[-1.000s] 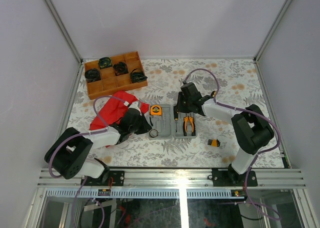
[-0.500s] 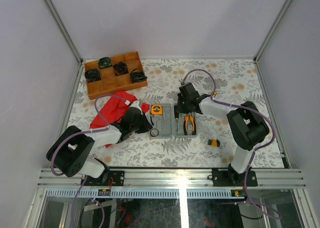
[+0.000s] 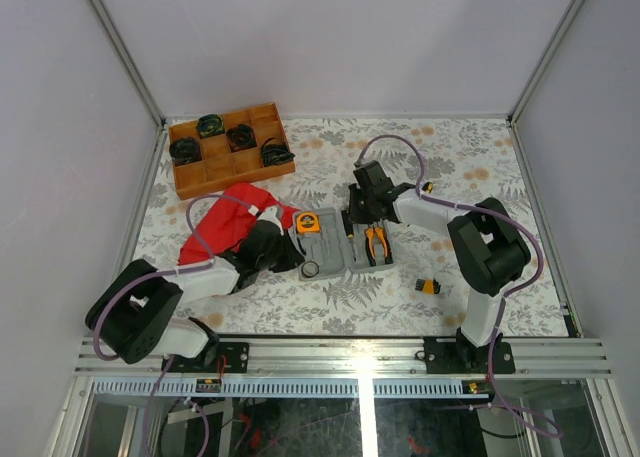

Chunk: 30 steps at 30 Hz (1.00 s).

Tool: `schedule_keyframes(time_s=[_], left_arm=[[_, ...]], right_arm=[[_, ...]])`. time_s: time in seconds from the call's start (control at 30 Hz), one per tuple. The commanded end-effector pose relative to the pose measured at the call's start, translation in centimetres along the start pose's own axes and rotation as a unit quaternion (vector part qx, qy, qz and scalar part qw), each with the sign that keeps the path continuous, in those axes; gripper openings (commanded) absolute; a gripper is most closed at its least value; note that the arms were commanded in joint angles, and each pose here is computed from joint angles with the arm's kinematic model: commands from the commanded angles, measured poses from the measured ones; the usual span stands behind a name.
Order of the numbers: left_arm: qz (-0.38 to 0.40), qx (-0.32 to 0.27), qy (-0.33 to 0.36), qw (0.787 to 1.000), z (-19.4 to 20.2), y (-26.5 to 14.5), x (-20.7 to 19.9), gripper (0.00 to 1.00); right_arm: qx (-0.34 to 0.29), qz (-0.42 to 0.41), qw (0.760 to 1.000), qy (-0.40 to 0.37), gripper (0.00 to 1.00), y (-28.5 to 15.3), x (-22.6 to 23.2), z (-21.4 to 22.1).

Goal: Sort the tools into containers
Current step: Place the screwdriver in the storage box.

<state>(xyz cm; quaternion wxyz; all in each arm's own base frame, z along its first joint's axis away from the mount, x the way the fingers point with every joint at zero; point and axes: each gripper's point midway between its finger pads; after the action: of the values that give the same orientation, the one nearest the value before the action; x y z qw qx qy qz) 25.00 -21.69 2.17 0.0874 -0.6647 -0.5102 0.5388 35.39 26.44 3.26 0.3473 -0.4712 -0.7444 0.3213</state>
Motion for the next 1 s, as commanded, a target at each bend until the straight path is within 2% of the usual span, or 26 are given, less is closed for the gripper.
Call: schedule_keyframes(time_s=[0.0, 0.1, 0.27, 0.57, 0.97], left_arm=[[-0.003, 0.042, -0.004, 0.999, 3.1, -1.1, 1.4, 0.00], [-0.008, 0.043, -0.013, 0.999, 3.6, -1.3, 2.0, 0.00], [-0.010, 0.045, -0.009, 0.999, 3.4, -0.8, 1.8, 0.00], [-0.007, 0.046, -0.002, 0.999, 3.2, -0.6, 1.4, 0.00], [-0.004, 0.045, 0.001, 0.999, 3.0, -0.6, 1.2, 0.00]], right_arm=[[0.002, 0.008, 1.000, -0.015, 0.27, -0.3, -0.4, 0.4], [-0.014, 0.008, 1.000, -0.024, 0.34, -1.5, -0.3, -0.7], [-0.037, 0.008, 0.999, -0.029, 0.37, -3.9, -0.2, -1.6], [-0.015, -0.022, 0.999, -0.035, 0.27, -4.3, 0.5, 0.7], [0.014, -0.036, 0.998, -0.041, 0.25, -2.3, 1.3, 1.6]])
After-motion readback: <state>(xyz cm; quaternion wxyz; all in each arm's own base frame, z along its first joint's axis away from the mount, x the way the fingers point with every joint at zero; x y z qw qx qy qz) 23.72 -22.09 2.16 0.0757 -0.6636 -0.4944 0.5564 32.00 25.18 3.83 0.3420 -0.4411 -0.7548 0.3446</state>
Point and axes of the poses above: each gripper's point midway between its finger pads, its own y axis out along the fingers, its own x axis along the line the jaws close on, z = x × y, and after that the axes turned 12 degrees about -y, right-handed
